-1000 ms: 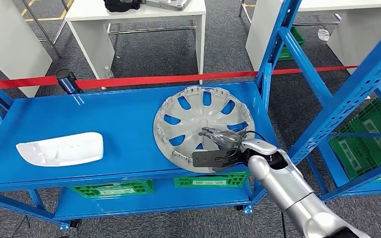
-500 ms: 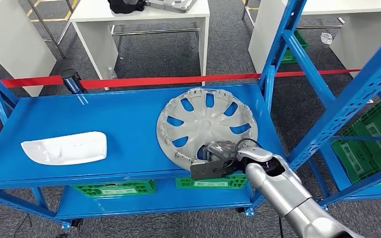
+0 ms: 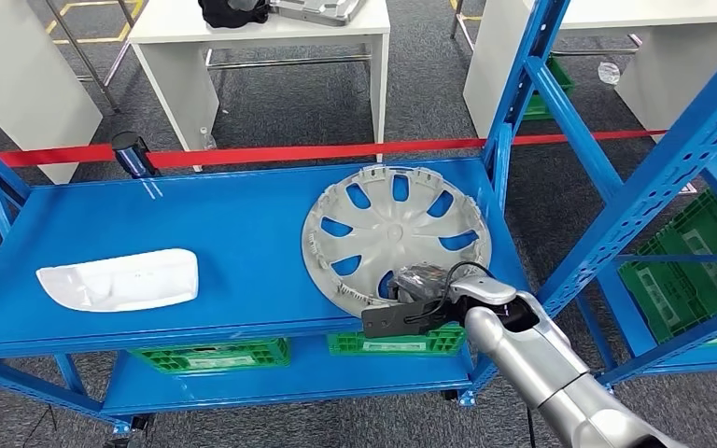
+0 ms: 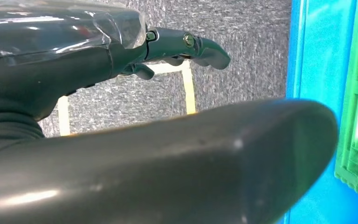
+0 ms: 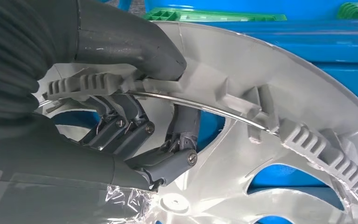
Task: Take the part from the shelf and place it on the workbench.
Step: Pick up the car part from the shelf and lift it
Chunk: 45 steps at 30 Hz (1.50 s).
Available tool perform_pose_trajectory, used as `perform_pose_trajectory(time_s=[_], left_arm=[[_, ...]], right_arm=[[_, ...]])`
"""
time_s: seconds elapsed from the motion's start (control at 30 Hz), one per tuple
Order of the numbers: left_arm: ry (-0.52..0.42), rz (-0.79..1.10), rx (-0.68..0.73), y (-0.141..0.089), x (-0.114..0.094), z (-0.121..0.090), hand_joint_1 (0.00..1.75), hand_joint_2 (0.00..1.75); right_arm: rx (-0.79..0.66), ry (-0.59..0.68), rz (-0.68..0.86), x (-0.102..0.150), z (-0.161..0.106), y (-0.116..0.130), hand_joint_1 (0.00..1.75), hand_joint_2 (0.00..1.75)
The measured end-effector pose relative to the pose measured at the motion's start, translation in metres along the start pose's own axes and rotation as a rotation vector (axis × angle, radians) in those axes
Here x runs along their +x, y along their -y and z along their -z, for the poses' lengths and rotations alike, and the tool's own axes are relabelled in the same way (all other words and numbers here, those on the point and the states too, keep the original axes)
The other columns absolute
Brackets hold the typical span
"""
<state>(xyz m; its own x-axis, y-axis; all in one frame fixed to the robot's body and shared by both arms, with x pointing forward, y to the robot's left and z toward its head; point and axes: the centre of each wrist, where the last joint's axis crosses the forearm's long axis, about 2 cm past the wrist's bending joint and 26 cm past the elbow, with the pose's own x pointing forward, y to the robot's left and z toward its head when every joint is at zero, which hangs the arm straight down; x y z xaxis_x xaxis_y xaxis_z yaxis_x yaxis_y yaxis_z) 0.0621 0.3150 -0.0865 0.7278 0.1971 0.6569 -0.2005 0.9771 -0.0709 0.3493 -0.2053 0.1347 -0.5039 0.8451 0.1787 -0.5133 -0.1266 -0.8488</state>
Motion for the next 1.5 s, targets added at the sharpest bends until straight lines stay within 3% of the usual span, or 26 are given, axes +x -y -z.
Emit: perform_pose_trajectory(time_s=[0.07, 0.2, 0.7, 0.83, 1.03, 1.3, 1.5], left_arm=[[0.001, -0.001, 0.002, -0.001, 0.0, 0.0, 0.0, 0.0], [0.032, -0.004, -0.002, 0.0, 0.002, 0.0, 0.0, 1.75], [0.151, 0.013, 0.0, -0.002, 0.009, -0.002, 0.0, 1.75], [0.164, -0.004, -0.002, -0.004, 0.005, -0.006, 0.0, 1.75], [0.184, -0.012, 0.012, -0.008, 0.007, -0.01, 0.0, 1.75], [0.185, -0.039, 0.025, -0.005, 0.004, -0.018, 0.0, 1.75], [0.187, -0.045, 0.033, -0.004, 0.003, -0.02, 0.0, 1.75]], right_arm=[[0.001, -0.004, -0.001, -0.001, -0.001, 0.0, 1.73, 1.75], [0.005, -0.016, 0.007, -0.006, -0.003, -0.005, 1.72, 1.75], [-0.067, 0.043, 0.128, -0.006, -0.007, -0.008, 1.71, 1.75], [-0.144, 0.174, 0.313, -0.005, -0.013, -0.007, 1.71, 1.75], [-0.367, 0.447, 0.556, 0.007, -0.031, 0.027, 1.71, 1.75], [-0.553, 0.682, 0.674, 0.017, -0.059, 0.059, 1.71, 1.75], [-0.607, 0.731, 0.663, 0.019, -0.071, 0.069, 1.71, 1.75]])
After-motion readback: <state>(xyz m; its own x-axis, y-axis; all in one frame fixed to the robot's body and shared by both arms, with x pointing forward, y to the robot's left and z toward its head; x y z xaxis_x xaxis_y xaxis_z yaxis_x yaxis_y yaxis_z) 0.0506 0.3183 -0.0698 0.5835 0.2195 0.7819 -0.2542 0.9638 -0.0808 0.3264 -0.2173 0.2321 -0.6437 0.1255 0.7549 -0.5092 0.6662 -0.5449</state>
